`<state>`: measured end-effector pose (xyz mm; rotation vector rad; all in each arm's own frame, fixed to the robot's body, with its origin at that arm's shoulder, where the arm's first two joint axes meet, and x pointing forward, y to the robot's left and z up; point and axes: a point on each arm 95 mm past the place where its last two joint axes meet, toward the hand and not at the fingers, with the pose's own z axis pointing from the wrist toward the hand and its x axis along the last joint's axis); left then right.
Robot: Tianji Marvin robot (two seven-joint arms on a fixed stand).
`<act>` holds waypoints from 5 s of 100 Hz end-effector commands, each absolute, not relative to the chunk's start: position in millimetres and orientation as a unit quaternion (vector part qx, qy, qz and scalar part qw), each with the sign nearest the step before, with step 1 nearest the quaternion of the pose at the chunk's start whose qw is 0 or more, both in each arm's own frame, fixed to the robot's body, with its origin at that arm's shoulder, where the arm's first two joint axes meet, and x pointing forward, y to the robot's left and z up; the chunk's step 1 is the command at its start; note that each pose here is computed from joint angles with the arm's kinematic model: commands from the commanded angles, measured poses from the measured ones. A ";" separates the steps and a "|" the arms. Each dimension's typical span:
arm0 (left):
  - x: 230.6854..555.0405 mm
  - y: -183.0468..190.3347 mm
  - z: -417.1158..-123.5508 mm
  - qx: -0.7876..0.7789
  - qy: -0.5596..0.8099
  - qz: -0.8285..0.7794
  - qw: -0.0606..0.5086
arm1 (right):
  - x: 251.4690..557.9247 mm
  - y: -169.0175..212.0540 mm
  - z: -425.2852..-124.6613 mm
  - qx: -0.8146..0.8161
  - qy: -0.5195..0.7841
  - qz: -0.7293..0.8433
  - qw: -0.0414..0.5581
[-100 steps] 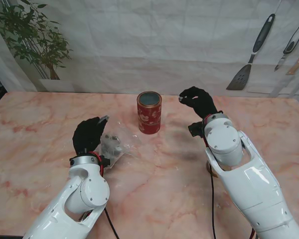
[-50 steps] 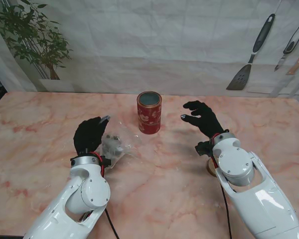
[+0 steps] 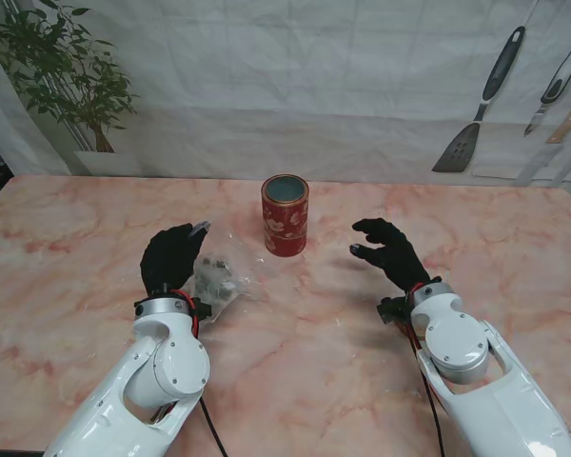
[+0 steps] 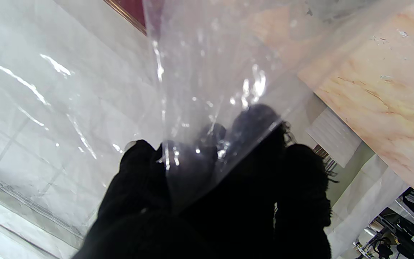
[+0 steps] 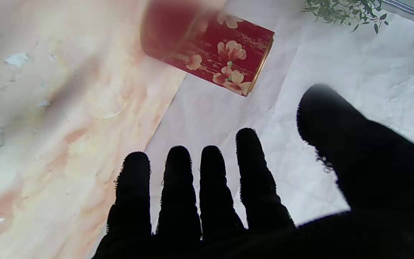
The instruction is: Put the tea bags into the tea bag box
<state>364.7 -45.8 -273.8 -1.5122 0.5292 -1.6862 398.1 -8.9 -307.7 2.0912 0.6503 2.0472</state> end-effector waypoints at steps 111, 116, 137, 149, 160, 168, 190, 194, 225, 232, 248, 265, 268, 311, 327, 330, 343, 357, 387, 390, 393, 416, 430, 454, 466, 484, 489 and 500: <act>411.9 4.9 -250.2 -0.609 0.257 -0.573 0.485 | 392.8 -10.8 -326.4 0.711 0.213 0.669 0.033; 414.4 9.2 -249.8 -0.608 0.259 -0.565 0.494 | 392.9 -10.9 -326.1 0.712 0.214 0.668 0.032; 424.8 26.1 -249.5 -0.614 0.264 -0.533 0.518 | 393.5 -13.0 -324.3 0.714 0.216 0.665 0.017; 431.4 35.6 -250.3 -0.608 0.279 -0.509 0.542 | 393.6 -13.2 -324.5 0.715 0.218 0.665 0.017; 437.7 43.9 -251.2 -0.603 0.292 -0.484 0.563 | 393.7 -13.0 -324.6 0.715 0.219 0.664 0.012; 443.2 50.0 -251.8 -0.600 0.300 -0.468 0.576 | 393.7 -13.2 -324.6 0.715 0.221 0.663 0.009; 454.8 65.5 -257.1 -0.595 0.314 -0.431 0.601 | 394.2 -12.9 -324.5 0.715 0.224 0.662 0.005; 456.5 68.3 -258.4 -0.593 0.319 -0.424 0.606 | 394.1 -12.7 -324.5 0.715 0.225 0.661 0.004; 466.2 87.1 -277.7 -0.576 0.366 -0.367 0.632 | 394.2 -12.2 -326.0 0.716 0.228 0.660 -0.008; 466.1 88.4 -282.7 -0.583 0.371 -0.360 0.627 | 394.2 -12.0 -326.0 0.716 0.229 0.659 -0.009; 462.8 89.1 -291.1 -0.588 0.390 -0.348 0.618 | 394.6 -12.3 -325.8 0.715 0.232 0.659 -0.009; 460.0 88.8 -293.1 -0.585 0.420 -0.336 0.608 | 394.5 -12.8 -326.2 0.715 0.234 0.658 -0.011; 459.4 88.3 -292.7 -0.587 0.424 -0.334 0.604 | 394.5 -13.0 -326.3 0.715 0.234 0.658 -0.012; 443.8 83.5 -269.0 -0.583 0.455 -0.346 0.577 | 394.1 -14.5 -328.1 0.718 0.239 0.653 -0.018; 437.3 81.1 -259.8 -0.572 0.452 -0.370 0.576 | 394.3 -14.5 -328.3 0.718 0.241 0.652 -0.020; 435.8 80.1 -258.3 -0.569 0.448 -0.379 0.576 | 394.3 -14.5 -328.4 0.718 0.241 0.652 -0.021; 427.8 71.8 -253.8 -0.557 0.419 -0.441 0.565 | 393.9 -14.2 -328.7 0.719 0.242 0.652 -0.022; 415.0 54.5 -252.9 -0.548 0.369 -0.531 0.531 | 394.2 -14.7 -328.7 0.718 0.245 0.651 -0.021; 381.9 18.2 -253.1 -0.522 0.317 -0.640 0.467 | 393.8 -17.4 -329.8 0.718 0.250 0.650 -0.013; 379.8 13.3 -255.0 -0.523 0.313 -0.650 0.455 | 393.5 -17.9 -330.2 0.718 0.251 0.649 -0.012; 377.7 9.0 -256.8 -0.523 0.311 -0.658 0.444 | 393.3 -18.5 -330.7 0.719 0.251 0.648 -0.011; 367.9 -15.3 -274.0 -0.497 0.337 -0.678 0.425 | 390.1 -24.0 -334.7 0.723 0.257 0.641 -0.006; 364.8 -20.7 -290.4 -0.508 0.349 -0.679 0.400 | 387.6 -27.3 -335.9 0.725 0.261 0.637 0.003; 362.9 -19.4 -308.0 -0.516 0.372 -0.667 0.388 | 380.4 -32.3 -336.4 0.726 0.280 0.627 0.031; 362.3 -18.3 -308.7 -0.519 0.369 -0.666 0.387 | 374.2 -35.9 -337.3 0.728 0.286 0.621 0.057; 361.4 -17.5 -309.2 -0.522 0.365 -0.667 0.386 | 362.6 -43.9 -341.6 0.732 0.298 0.603 0.105; 361.3 -17.5 -309.5 -0.522 0.364 -0.668 0.386 | 358.8 -46.3 -342.4 0.733 0.301 0.597 0.121; 361.2 -17.5 -310.1 -0.523 0.363 -0.668 0.385 | 349.3 -51.8 -343.6 0.734 0.311 0.582 0.161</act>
